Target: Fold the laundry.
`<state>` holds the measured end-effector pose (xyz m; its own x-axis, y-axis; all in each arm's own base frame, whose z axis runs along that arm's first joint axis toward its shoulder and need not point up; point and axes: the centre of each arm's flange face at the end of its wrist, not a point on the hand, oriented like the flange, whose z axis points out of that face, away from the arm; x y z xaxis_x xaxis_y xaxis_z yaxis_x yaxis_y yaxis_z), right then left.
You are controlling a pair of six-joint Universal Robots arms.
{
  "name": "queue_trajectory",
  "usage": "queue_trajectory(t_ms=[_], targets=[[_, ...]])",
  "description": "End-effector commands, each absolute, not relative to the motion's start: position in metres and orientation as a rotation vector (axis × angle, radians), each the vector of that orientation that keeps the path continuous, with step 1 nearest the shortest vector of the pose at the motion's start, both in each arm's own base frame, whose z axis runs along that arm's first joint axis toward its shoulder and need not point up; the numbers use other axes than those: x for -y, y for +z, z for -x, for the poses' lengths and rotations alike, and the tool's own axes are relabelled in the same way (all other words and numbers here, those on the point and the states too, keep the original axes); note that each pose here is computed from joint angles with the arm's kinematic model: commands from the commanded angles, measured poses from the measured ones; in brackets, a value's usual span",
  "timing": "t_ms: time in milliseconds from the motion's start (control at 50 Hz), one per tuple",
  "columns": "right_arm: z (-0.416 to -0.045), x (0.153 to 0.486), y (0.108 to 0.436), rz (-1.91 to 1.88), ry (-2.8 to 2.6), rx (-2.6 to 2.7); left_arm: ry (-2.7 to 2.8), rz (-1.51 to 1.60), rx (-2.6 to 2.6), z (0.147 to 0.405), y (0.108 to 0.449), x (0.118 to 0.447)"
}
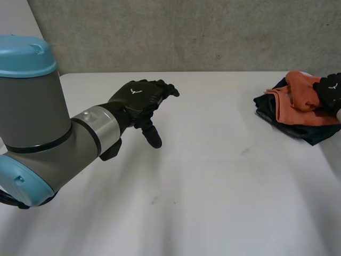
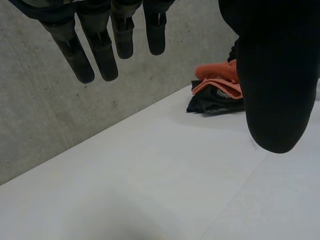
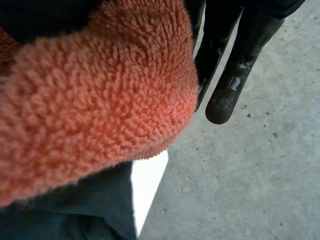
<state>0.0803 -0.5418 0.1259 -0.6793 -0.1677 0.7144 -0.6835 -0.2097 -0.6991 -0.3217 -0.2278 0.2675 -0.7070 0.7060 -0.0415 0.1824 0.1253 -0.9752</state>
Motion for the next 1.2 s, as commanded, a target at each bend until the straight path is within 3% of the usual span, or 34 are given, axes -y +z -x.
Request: queue_trajectory(t_ms=[20, 120, 340, 440, 680, 760, 900, 960, 980, 1080, 1200], targets=[[-0.078, 0.545, 0.156, -0.944, 1.978, 1.632, 1.615, 0.856, 1.973, 0.322, 0.267, 0.228], [-0.081, 0.544, 0.165, -0.937, 2.005, 1.625, 1.614, 0.854, 1.973, 0.322, 0.267, 0.228], [-0.091, 0.53, 0.131, -1.029, 1.965, 1.757, 1.612, 0.854, 1.972, 0.323, 0.267, 0.228], [-0.089, 0.523, 0.132, -1.027, 1.919, 1.789, 1.606, 0.838, 1.972, 0.323, 0.268, 0.227], [-0.102, 0.484, 0.224, -0.826, 1.927, 1.877, 1.625, 0.828, 1.951, 0.322, 0.276, 0.225], [-0.136, 0.452, 0.274, -0.694, 2.095, 1.981, 1.667, 0.811, 1.915, 0.318, 0.291, 0.221], [-0.175, 0.4, 0.307, -0.564, 2.288, 2.179, 1.775, 0.702, 1.86, 0.299, 0.326, 0.224], [-0.206, 0.359, 0.327, -0.574, 2.403, 2.23, 1.838, 0.611, 1.844, 0.282, 0.343, 0.232], [-0.217, 0.338, 0.331, -0.578, 2.435, 2.257, 1.858, 0.582, 1.84, 0.276, 0.348, 0.235], [-0.239, 0.296, 0.326, -0.59, 2.471, 2.266, 1.954, 0.433, 1.892, 0.24, 0.357, 0.251], [-0.249, 0.258, 0.326, -0.534, 2.506, 2.219, 1.953, 0.398, 1.953, 0.228, 0.347, 0.255]])
